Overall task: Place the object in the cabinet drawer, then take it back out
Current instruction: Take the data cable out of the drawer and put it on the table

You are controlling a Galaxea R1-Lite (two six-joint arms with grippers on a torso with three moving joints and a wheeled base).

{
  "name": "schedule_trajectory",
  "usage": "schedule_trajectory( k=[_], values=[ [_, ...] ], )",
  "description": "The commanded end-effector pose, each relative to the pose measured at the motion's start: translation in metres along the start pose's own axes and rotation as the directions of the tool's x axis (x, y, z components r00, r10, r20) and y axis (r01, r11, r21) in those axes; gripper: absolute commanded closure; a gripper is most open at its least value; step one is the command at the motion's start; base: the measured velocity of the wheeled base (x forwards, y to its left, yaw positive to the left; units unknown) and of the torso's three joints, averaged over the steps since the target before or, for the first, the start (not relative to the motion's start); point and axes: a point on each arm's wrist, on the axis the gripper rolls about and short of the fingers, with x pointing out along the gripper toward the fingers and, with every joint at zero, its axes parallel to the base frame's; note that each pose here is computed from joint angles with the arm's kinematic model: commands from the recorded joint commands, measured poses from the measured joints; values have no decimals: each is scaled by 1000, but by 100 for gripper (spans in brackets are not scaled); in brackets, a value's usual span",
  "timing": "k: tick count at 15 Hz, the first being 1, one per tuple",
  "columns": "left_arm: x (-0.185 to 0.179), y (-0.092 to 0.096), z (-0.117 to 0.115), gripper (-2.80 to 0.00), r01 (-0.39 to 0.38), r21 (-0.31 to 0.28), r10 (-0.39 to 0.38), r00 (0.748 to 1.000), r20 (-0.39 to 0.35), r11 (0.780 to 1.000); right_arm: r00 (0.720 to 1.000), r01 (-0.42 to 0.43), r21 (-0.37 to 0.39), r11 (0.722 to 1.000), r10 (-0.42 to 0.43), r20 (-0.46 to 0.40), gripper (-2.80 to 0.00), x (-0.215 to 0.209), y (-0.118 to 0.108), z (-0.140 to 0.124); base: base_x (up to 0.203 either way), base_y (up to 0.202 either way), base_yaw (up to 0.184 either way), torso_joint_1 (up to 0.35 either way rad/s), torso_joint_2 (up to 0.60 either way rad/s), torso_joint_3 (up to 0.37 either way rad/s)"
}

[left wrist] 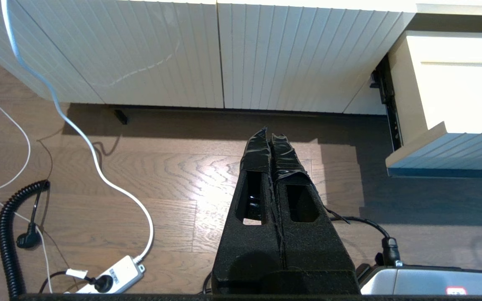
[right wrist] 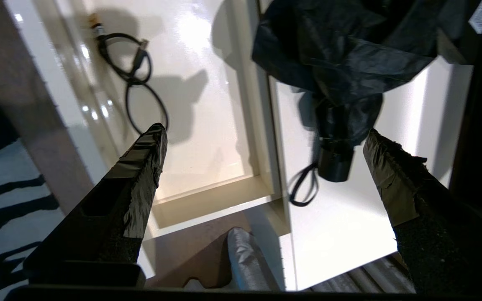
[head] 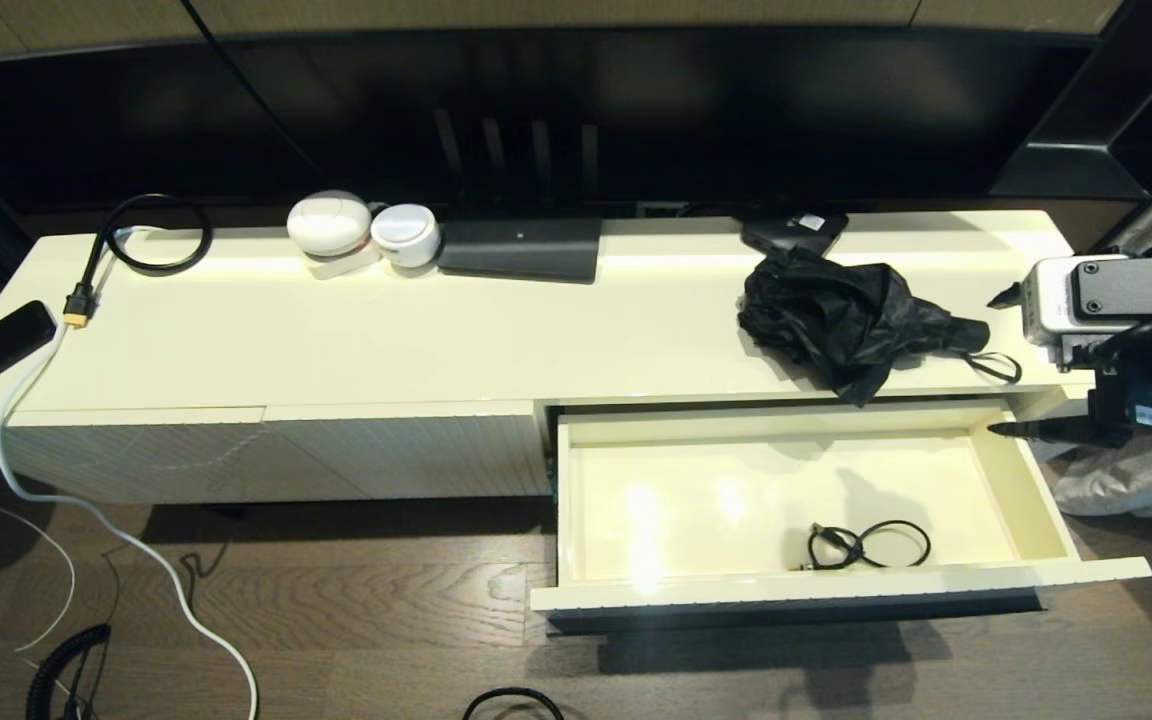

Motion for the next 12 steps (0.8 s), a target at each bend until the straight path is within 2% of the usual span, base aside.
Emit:
schedule_trajectory(
  k=[1, 6, 8, 10, 12],
  values=[
    [0, 0, 0, 0, -2, -1, 2, 1000, 1, 1000, 999, -43, -3, 999, 43, -1, -280, -3, 7, 2, 0, 0, 0, 0, 0, 0],
    [0, 0, 0, 0, -1, -1, 1, 1000, 1, 1000, 985, -169, 51, 984, 170, -21, -280, 4, 18, 1, 0, 0, 0, 0, 0, 0],
    [0, 0, 0, 0, 0, -1, 0, 1000, 0, 1000, 967, -249, 66, 966, 252, -39, -280, 5, 26, -3, 0, 0, 0, 0, 0, 0],
    [0, 0, 0, 0, -1, -1, 1, 1000, 1, 1000, 936, -341, 82, 936, 346, -59, -280, 2, 34, -5, 0, 0, 0, 0, 0, 0],
    [0, 0, 0, 0, -1, -1, 1, 1000, 0, 1000, 913, -397, 56, 916, 400, -75, -280, 9, 36, -11, 0, 0, 0, 0, 0, 0]
  ],
)
